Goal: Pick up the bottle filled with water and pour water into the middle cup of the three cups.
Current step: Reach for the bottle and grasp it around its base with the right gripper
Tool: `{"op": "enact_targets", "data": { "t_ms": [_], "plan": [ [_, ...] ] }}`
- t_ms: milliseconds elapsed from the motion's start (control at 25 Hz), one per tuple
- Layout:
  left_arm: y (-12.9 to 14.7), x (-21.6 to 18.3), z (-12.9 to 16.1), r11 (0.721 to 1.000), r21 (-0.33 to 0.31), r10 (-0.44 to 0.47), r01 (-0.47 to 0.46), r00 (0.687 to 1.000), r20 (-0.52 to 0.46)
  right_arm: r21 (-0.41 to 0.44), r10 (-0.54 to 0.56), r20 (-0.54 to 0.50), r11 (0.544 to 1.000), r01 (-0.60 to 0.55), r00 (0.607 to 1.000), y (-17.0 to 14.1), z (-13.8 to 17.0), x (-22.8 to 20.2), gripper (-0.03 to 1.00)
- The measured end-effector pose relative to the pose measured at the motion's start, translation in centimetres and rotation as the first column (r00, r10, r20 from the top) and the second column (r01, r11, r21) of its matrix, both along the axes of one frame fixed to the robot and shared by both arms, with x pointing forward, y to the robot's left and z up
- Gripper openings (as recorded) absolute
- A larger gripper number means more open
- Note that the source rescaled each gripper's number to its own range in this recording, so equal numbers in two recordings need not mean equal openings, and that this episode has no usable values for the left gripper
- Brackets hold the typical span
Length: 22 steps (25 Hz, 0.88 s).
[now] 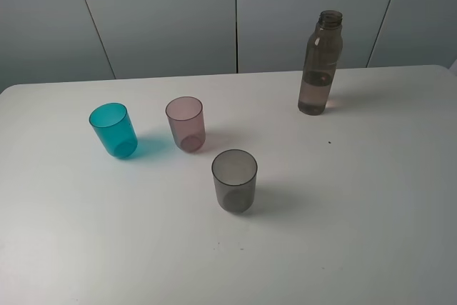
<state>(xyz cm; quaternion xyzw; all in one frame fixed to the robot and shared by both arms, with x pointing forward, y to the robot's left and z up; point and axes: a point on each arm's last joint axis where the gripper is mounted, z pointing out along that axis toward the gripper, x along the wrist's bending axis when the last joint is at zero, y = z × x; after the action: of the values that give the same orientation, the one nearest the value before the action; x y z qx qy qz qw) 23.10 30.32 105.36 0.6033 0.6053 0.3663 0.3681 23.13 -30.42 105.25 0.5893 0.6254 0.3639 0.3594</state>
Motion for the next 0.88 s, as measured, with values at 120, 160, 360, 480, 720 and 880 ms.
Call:
{"op": "enact_targets", "data": {
  "t_ms": [120,160,360,480,720,880],
  "plan": [
    [0.00,0.00,0.00,1.000,0.000,0.000,0.000,1.000,0.000,0.000,0.000,0.000,1.000,0.000,1.000,0.00,0.00,0.00,1.00],
    [0.00,0.00,0.00,1.000,0.000,0.000,0.000,1.000,0.000,0.000,0.000,0.000,1.000,0.000,1.000,0.00,0.00,0.00,1.00],
    [0.00,0.00,0.00,1.000,0.000,0.000,0.000,1.000,0.000,0.000,0.000,0.000,1.000,0.000,1.000,0.00,0.00,0.00,1.00],
    [0.00,0.00,0.00,1.000,0.000,0.000,0.000,1.000,0.000,0.000,0.000,0.000,1.000,0.000,1.000,0.00,0.00,0.00,1.00],
    [0.00,0.00,0.00,1.000,0.000,0.000,0.000,1.000,0.000,0.000,0.000,0.000,1.000,0.000,1.000,0.00,0.00,0.00,1.00],
    [0.00,0.00,0.00,1.000,0.000,0.000,0.000,1.000,0.000,0.000,0.000,0.000,1.000,0.000,1.000,0.00,0.00,0.00,1.00]
  ]
}}
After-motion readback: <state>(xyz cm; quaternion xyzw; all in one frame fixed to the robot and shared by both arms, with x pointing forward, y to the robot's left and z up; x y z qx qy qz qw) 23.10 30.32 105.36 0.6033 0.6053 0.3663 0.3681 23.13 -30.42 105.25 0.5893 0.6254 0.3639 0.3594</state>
